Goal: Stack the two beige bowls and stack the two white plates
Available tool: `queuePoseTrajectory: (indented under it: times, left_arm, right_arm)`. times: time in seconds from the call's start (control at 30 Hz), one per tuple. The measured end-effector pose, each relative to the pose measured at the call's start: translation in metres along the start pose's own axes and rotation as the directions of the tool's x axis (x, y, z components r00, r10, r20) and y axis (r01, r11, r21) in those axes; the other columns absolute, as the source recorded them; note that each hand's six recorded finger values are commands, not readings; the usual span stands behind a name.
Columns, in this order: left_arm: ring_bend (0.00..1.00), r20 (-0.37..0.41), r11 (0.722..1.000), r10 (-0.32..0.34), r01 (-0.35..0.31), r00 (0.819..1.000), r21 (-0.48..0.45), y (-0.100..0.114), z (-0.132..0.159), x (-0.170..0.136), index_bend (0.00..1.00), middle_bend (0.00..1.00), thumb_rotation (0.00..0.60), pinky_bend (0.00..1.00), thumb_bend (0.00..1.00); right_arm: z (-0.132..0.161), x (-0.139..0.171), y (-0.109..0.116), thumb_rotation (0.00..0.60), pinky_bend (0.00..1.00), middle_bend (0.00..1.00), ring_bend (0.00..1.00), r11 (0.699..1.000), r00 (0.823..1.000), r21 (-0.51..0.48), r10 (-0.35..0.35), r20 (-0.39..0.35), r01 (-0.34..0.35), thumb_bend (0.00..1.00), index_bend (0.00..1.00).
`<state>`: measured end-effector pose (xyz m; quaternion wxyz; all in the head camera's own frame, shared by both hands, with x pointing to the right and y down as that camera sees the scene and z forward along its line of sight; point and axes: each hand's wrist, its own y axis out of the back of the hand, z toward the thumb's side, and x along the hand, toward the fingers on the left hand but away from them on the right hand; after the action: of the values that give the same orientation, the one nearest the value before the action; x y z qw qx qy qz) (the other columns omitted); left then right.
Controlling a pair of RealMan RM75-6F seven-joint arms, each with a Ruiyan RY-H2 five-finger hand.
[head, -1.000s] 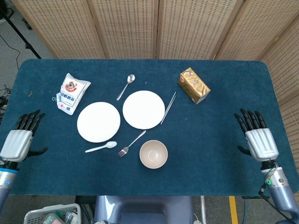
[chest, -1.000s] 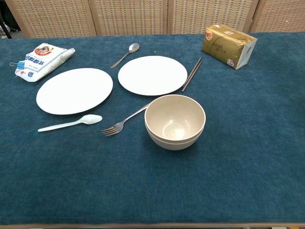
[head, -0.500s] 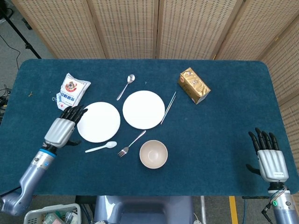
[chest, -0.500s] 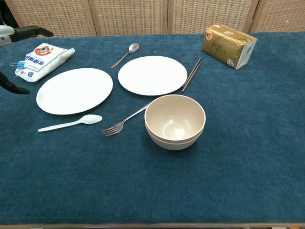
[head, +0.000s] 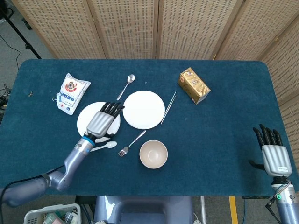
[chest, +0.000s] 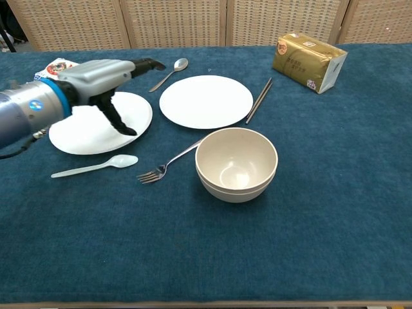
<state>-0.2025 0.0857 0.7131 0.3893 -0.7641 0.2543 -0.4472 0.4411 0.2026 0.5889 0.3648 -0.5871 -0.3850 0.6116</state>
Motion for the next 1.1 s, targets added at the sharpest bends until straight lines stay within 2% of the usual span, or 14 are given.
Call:
queuePoseTrajectory:
  times: [0.2, 0.43, 0.73, 0.9, 1.0, 1.1]
  left_arm:
    - [0.00, 0.019, 1.000, -0.017, 0.017, 1.000, -0.004, -0.019, 0.033, 0.040, 0.08, 0.00, 0.600, 0.00, 0.10]
    - [0.00, 0.027, 1.000, -0.006, 0.006, 1.000, -0.011, -0.026, 0.056, 0.066, 0.15, 0.00, 0.600, 0.00, 0.13]
    - [0.00, 0.030, 1.000, 0.019, -0.018, 0.999, -0.020, -0.028, 0.068, 0.083, 0.34, 0.00, 0.600, 0.00, 0.32]
    - [0.00, 0.022, 1.000, 0.019, -0.019, 1.000, -0.015, -0.031, 0.070, 0.088, 0.39, 0.00, 0.600, 0.00, 0.43]
    - [0.00, 0.020, 1.000, 0.021, -0.020, 1.000, -0.017, -0.033, 0.072, 0.090, 0.46, 0.00, 0.600, 0.00, 0.46]
    - [0.00, 0.018, 0.999, 0.032, -0.031, 0.999, -0.024, -0.034, 0.073, 0.090, 0.59, 0.00, 0.600, 0.00, 0.49]
  right_arm:
    - [-0.011, -0.005, 0.003, 0.600, 0.00, 0.00, 0.00, 1.000, 1.000, -0.021, -0.006, 0.023, 0.007, 0.00, 0.00]
    - [-0.018, -0.006, 0.011, 0.600, 0.00, 0.00, 0.00, 0.999, 0.999, -0.044, -0.027, 0.040, 0.029, 0.00, 0.00]
    - [-0.019, -0.006, 0.010, 0.600, 0.00, 0.00, 0.00, 0.999, 0.999, -0.046, -0.014, 0.040, 0.016, 0.00, 0.00]
    - [-0.018, -0.006, 0.011, 0.600, 0.00, 0.00, 0.00, 0.999, 0.999, -0.046, -0.014, 0.038, 0.016, 0.00, 0.00]
    - [-0.018, -0.006, 0.011, 0.600, 0.00, 0.00, 0.00, 0.999, 0.999, -0.047, -0.015, 0.038, 0.017, 0.00, 0.00]
    - [-0.018, -0.006, 0.011, 0.600, 0.00, 0.00, 0.00, 0.999, 0.999, -0.051, -0.013, 0.039, 0.015, 0.00, 0.00]
